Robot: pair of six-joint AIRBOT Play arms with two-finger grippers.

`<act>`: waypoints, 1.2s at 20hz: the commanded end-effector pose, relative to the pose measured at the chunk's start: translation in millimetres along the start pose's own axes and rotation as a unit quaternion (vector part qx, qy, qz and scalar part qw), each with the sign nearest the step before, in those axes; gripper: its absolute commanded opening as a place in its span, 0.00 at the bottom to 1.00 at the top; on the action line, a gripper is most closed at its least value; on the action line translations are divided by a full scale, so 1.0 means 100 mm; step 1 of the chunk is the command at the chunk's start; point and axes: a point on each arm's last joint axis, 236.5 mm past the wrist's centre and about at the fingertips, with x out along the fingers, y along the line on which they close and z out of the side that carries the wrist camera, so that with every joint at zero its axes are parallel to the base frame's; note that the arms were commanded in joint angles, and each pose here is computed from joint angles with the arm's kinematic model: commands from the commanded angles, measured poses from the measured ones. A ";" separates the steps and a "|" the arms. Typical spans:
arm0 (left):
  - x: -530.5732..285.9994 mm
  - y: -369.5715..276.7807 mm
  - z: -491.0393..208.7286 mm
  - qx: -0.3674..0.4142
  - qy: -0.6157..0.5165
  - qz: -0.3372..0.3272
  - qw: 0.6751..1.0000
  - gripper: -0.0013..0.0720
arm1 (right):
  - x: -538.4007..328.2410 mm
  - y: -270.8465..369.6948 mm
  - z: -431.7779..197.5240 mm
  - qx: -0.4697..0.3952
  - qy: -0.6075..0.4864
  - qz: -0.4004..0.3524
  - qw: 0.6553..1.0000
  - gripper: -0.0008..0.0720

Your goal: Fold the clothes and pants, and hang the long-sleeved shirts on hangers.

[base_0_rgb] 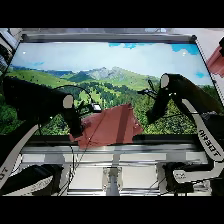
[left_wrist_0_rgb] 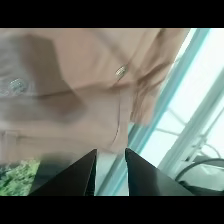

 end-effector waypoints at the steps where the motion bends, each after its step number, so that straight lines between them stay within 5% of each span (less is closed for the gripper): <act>1: -0.04 -0.42 0.16 0.003 -0.032 -0.086 0.996 0.33 | 0.01 0.05 -0.07 0.001 0.011 0.008 1.000 0.54; 4: -0.07 -0.50 0.28 -0.019 -0.056 -0.105 0.993 0.51 | -0.05 0.10 0.31 -0.035 -0.077 0.011 0.996 0.55; 6: -0.01 -0.13 0.10 -0.096 -0.019 -0.028 0.995 0.51 | -0.16 0.24 0.63 -0.067 -0.154 0.032 0.985 0.99; 10: -0.11 0.61 -0.35 -0.236 0.026 0.124 0.963 0.51 | -0.28 0.17 0.99 -0.081 -0.252 0.051 0.963 0.98; 16: -0.37 1.05 -0.47 -0.370 -0.068 0.161 0.912 0.51 | -0.10 -0.06 1.19 -0.060 -0.283 0.116 0.950 0.98; 24: -0.67 1.19 -0.82 -0.432 -0.110 0.182 0.877 0.51 | 0.44 0.18 1.36 -0.082 -0.225 0.172 0.955 0.98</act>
